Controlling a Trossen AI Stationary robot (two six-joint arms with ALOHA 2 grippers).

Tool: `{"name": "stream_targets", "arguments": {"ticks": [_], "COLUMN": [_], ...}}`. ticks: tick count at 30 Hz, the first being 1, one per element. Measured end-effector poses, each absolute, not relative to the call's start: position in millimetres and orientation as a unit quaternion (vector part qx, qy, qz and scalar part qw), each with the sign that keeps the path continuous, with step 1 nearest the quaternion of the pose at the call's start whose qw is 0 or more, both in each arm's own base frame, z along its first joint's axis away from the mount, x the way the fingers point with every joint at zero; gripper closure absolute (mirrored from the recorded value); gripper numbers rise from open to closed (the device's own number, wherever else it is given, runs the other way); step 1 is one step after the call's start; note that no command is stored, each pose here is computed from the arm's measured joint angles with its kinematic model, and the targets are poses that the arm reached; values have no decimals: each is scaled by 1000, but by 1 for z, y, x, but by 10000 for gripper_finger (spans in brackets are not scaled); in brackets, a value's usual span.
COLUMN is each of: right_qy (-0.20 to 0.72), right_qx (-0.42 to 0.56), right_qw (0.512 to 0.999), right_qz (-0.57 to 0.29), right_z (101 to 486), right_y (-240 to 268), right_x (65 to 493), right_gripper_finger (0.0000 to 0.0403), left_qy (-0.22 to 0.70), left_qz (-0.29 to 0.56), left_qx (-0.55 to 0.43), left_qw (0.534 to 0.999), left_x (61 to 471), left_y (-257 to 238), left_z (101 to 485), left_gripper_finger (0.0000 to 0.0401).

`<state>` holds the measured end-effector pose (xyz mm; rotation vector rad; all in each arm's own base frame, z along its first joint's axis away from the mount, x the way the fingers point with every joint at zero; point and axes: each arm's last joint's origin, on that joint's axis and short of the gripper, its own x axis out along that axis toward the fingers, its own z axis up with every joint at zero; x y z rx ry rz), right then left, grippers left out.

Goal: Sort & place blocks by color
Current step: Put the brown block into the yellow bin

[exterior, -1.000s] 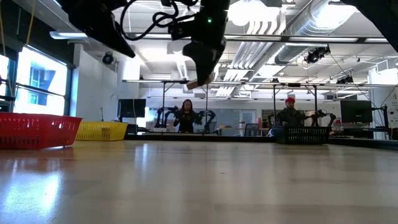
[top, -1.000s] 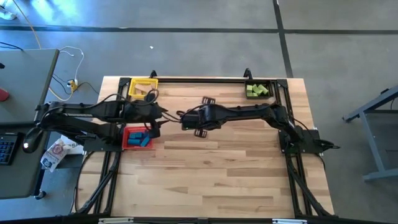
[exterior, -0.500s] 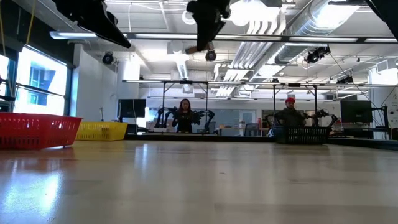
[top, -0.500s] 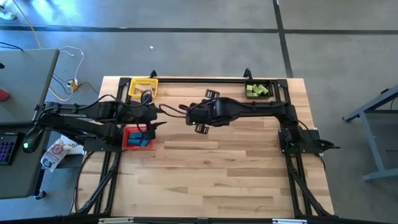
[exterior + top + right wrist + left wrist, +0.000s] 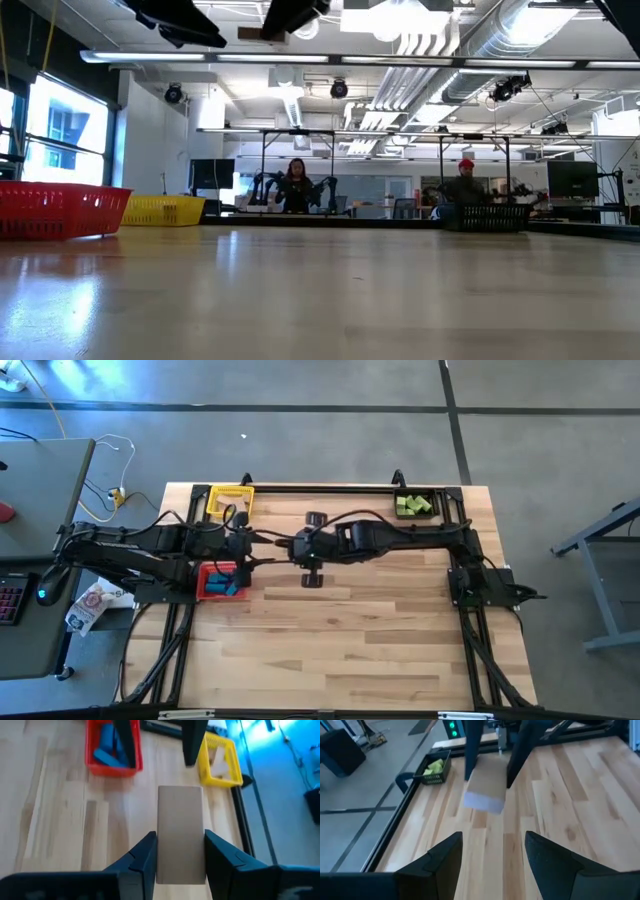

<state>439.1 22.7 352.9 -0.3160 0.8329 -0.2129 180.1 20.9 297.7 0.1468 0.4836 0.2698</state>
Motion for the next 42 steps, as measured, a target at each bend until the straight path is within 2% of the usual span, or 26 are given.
{"name": "stream_targets", "arguments": {"ticks": [6, 23, 27, 34, 42], "right_qy": [372, 353, 352, 355, 360], "right_qx": [-149, -153, -155, -158, -159], "right_qw": [914, 921, 921, 920, 917], "right_qz": [-61, -61, -60, -56, -57], "right_z": [357, 360, 360, 359, 358], "right_y": [24, 24, 24, 24, 24], "right_x": [444, 448, 448, 447, 447], "right_gripper_finger": [295, 295, 295, 295, 293], "left_qy": [224, 194, 189, 196, 201], "left_qz": [133, 127, 126, 121, 133], "left_qx": [71, 78, 89, 111, 121], "left_qw": [963, 970, 970, 967, 963], "left_x": [185, 192, 193, 193, 192], "left_y": [21, 21, 21, 21, 22], "left_z": [299, 303, 304, 304, 303], "left_gripper_finger": [200, 203, 224, 295, 297]}}
